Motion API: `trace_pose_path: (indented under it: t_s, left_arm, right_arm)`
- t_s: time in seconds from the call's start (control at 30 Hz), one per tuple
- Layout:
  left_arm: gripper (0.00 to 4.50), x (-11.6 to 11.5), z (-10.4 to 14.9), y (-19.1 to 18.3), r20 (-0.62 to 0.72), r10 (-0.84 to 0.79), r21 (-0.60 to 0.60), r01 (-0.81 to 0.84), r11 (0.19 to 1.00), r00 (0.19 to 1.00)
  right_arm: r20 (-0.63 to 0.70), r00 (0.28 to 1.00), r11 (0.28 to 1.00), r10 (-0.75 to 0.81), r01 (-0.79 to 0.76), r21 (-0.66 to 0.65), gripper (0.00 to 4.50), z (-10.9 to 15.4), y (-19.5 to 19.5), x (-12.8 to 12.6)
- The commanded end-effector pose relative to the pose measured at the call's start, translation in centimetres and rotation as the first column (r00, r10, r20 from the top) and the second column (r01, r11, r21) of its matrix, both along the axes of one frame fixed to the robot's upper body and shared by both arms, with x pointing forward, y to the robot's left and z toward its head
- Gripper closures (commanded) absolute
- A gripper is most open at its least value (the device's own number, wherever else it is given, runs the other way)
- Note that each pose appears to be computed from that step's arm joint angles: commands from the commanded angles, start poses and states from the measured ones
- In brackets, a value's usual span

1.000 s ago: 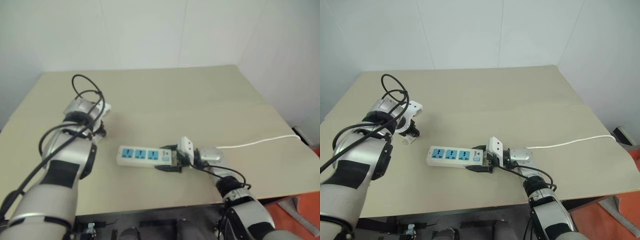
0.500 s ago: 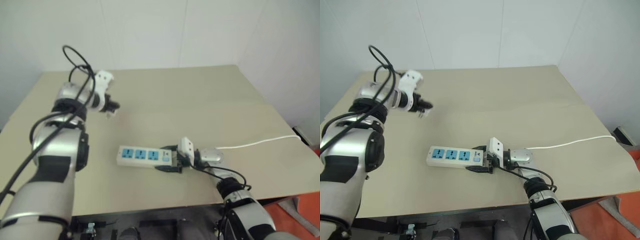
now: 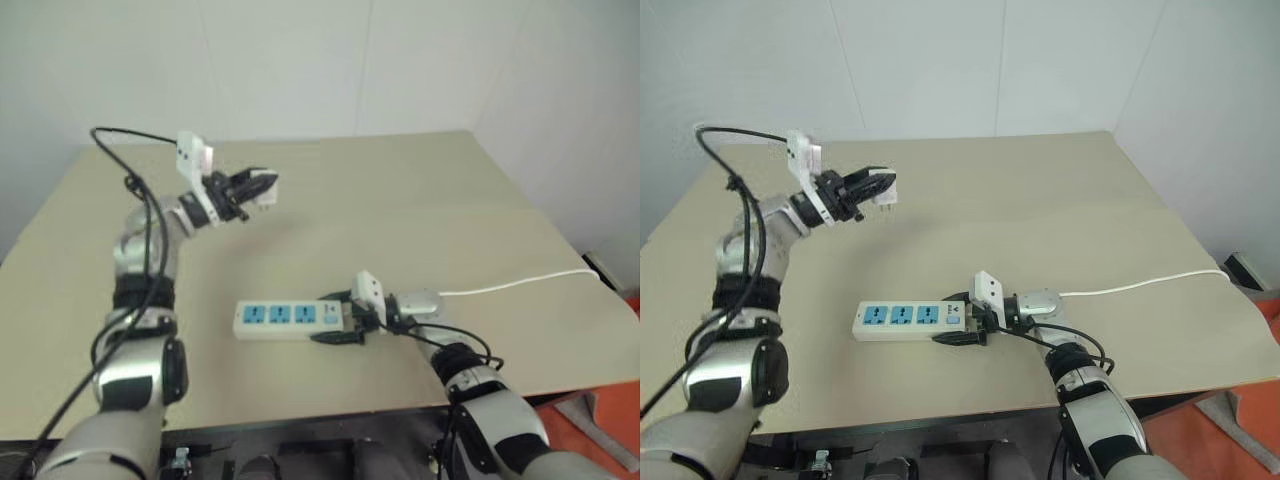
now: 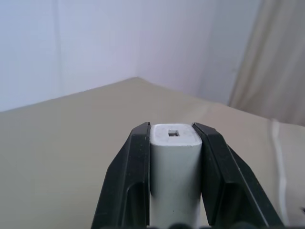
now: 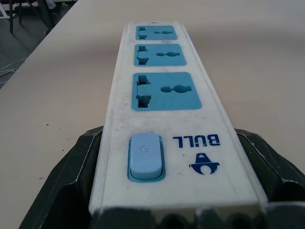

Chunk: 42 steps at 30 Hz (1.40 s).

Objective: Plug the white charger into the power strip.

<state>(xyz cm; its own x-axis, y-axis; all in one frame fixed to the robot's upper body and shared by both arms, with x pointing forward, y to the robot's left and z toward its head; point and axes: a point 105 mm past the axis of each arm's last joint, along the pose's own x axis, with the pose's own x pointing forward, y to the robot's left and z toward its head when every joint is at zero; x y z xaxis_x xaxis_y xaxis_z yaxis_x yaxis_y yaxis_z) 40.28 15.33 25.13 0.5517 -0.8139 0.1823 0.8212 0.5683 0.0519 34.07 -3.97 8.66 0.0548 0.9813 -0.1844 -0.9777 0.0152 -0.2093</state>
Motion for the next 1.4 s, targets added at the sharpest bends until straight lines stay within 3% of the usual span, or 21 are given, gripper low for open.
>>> trace_pose_path:
  t_s: [0.03,0.27,0.53,0.9,1.4]
  left_arm:
    - [3.48,-3.0,0.9,-1.5,0.134,-0.179,0.07,0.171,0.983,0.975]
    - [3.48,-6.7,-1.1,-3.4,0.158,-0.41,0.108,0.397,0.911,0.898]
    - [3.48,-8.6,-4.6,-4.5,0.12,-0.501,0.173,0.479,0.861,0.857]
    - [3.48,-9.6,-8.7,-6.4,0.06,-0.513,0.161,0.499,0.851,0.856]
    - [3.48,-9.4,-11.7,-6.4,0.017,-0.494,0.202,0.481,0.853,0.869]
  right_arm:
    - [0.009,1.0,1.0,0.029,-0.028,-0.006,1.08,0.1,0.3,-0.2]
    - [-0.013,0.999,0.999,0.039,-0.039,-0.012,1.08,-0.2,0.4,-0.4]
    - [-0.02,0.998,0.998,0.056,-0.056,-0.015,1.08,-0.4,1.0,-0.7]
    - [-0.024,0.999,0.999,0.047,-0.047,-0.018,1.08,-0.6,0.7,-0.7]
    - [-0.025,0.999,0.999,0.043,-0.043,-0.021,1.08,-0.5,0.6,-0.7]
